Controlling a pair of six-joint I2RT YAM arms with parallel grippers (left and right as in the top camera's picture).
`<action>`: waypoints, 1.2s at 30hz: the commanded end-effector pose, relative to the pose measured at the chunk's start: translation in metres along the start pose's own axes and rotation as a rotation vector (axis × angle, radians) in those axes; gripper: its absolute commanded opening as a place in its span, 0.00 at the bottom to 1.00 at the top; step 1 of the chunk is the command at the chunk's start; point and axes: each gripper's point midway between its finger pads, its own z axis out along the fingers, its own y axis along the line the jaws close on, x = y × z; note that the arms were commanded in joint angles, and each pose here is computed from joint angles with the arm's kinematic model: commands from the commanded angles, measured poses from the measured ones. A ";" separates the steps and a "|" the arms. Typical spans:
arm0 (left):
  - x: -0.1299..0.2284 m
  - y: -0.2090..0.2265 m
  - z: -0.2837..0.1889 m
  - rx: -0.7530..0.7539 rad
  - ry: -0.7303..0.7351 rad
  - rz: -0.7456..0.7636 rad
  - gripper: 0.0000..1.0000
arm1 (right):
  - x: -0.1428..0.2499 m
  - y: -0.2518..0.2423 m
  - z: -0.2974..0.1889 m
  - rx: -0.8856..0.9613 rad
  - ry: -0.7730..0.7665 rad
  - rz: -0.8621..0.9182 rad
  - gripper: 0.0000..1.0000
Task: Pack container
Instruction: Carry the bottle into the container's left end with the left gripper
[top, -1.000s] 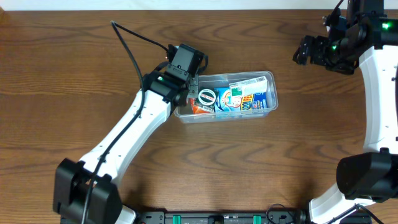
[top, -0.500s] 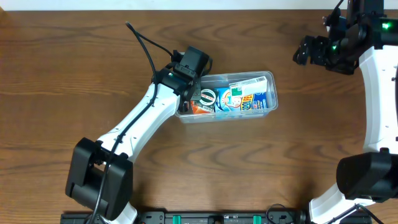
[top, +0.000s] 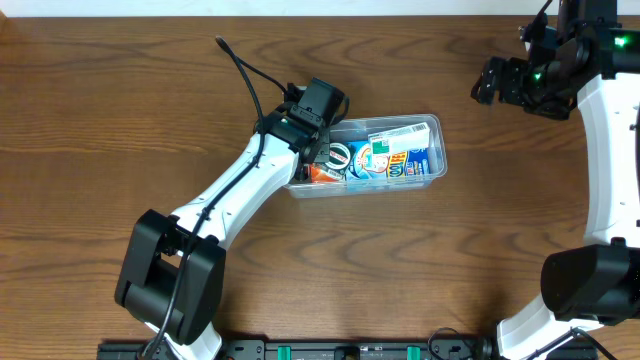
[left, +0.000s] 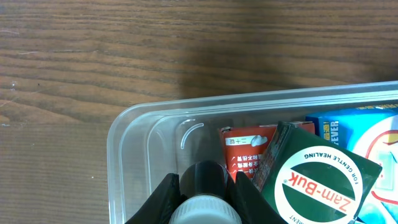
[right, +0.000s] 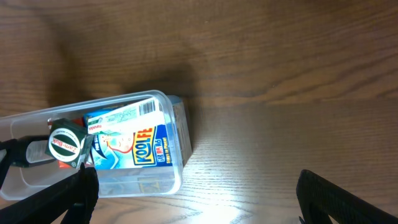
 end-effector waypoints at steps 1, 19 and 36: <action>0.001 0.003 0.002 -0.020 -0.003 -0.006 0.06 | -0.002 0.005 -0.003 -0.009 -0.011 0.003 0.99; 0.003 0.004 0.000 -0.027 0.011 0.013 0.70 | -0.002 0.005 -0.003 -0.009 -0.011 0.003 0.99; -0.011 0.005 -0.026 -0.002 -0.042 0.028 0.70 | -0.002 0.005 -0.003 -0.009 -0.011 0.003 0.99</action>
